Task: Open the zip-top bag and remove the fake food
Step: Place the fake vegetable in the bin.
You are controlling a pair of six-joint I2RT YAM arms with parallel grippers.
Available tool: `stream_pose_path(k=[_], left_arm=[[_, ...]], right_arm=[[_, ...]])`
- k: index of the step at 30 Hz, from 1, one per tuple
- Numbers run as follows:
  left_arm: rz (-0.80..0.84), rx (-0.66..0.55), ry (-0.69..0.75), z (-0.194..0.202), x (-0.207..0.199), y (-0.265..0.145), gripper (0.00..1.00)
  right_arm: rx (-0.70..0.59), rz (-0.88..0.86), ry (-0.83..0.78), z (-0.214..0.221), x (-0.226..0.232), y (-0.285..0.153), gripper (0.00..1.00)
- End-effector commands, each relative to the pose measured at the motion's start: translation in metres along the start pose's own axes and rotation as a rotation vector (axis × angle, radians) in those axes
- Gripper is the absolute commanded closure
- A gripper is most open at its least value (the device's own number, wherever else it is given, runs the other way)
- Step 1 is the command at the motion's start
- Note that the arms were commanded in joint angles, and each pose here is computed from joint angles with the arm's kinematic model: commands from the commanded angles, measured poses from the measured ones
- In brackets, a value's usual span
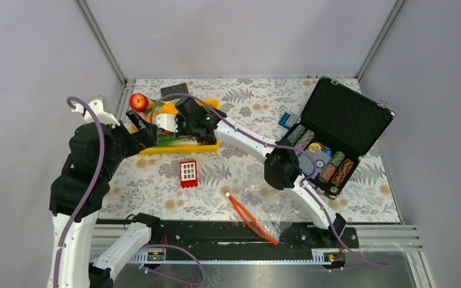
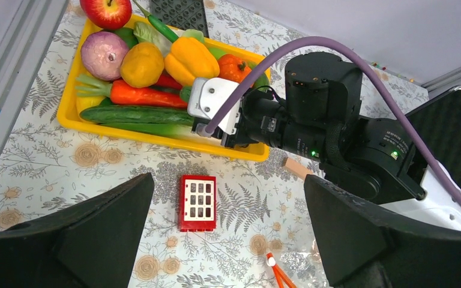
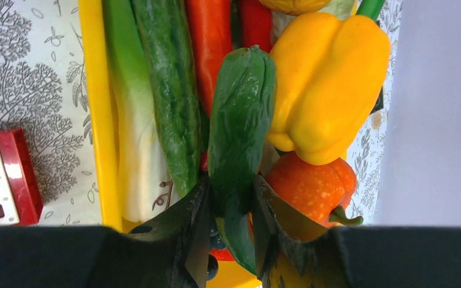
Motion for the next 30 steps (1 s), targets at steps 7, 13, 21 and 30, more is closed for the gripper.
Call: stream_pose_path(k=[7,13,21,30], left_arm=[[0.016,-0.017,0.015,-0.002,-0.001,0.001,0.01],[0.018,-0.014,0.016,-0.001,-0.002,0.003,0.01],[0.019,-0.009,0.02,0.001,-0.002,0.004,0.02],[0.015,-0.008,0.018,0.002,-0.001,0.005,0.02]], right_arm=[[-0.025,0.133,0.03,-0.025,-0.021,-0.005,0.66],[-0.035,0.13,0.031,-0.027,-0.018,-0.002,0.62],[-0.041,0.122,0.032,-0.028,-0.017,-0.001,0.54],[-0.056,0.121,0.043,-0.033,-0.017,-0.006,0.4]])
Point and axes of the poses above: each gripper's point midway between its finger pads, its own y axis out along the fingers, its own x axis along the line the jaws close on, z = x × y, the point moved 1 cm from there along -y, back along the fingers, and after that the axes turned 3 degrees about y, right-handed, at the moved point
